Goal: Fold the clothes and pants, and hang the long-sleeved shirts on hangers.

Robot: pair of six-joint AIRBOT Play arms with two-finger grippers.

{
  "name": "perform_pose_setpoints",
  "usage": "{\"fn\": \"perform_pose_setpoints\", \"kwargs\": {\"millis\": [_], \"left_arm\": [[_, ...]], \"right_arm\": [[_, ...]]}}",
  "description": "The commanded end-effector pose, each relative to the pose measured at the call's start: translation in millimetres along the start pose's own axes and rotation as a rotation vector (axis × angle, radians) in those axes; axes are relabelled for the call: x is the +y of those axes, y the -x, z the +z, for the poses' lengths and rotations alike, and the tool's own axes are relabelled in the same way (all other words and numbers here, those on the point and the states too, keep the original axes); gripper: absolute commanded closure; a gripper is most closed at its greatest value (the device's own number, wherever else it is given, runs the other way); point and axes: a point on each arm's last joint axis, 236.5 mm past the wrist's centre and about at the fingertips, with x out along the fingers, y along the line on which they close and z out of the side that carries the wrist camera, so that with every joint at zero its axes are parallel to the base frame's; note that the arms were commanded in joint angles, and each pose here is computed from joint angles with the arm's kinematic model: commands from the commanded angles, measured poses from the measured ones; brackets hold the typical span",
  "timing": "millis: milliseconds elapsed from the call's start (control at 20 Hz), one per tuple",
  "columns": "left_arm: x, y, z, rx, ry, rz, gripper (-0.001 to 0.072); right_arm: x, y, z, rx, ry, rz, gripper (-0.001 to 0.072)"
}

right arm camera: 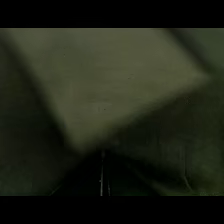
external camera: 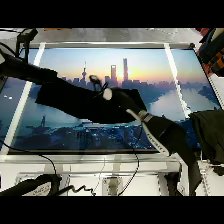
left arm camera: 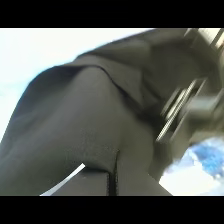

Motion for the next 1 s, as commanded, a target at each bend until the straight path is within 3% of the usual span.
{"fn": "perform_pose_setpoints", "kwargs": {"millis": [0,200,450,800,850,900,950], "left_arm": [[6.3,2.2,19.1,-0.075,-0.007,0.031,0.0696],[-11.0,-17.3,16.5,-0.038,0.017,-0.062,0.0696],[-89.4,-45.4,17.0,0.025,0.071,-0.385,0.0696],[-211.8,-159.8,0.1,0.096,-0.029,-0.5,0.0695],[-230.4,-177.4,-3.4,0.089,-0.039,-0.508,0.0645],[-244.5,-191.7,-6.8,0.082,-0.046,-0.513,0.0425],[-256.4,-203.7,-10.8,0.078,-0.055,-0.517,0.0076]], "right_arm": [[45.8,-32.8,-23.8,-0.018,-0.008,0.051,0.0688],[-0.9,-14.7,-9.9,-0.001,0.02,-0.05,0.0687],[-148.0,78.7,35.5,0.01,-0.123,-0.251,0.0687],[-283.9,223.4,46.4,-0.033,-0.37,-0.368,0.0687],[-292.9,234.8,43.3,-0.028,-0.37,-0.375,0.0687],[-300.1,244.1,39.9,-0.021,-0.375,-0.382,0.0687],[-307.0,251.4,36.2,-0.013,-0.379,-0.386,0.0687]]}}
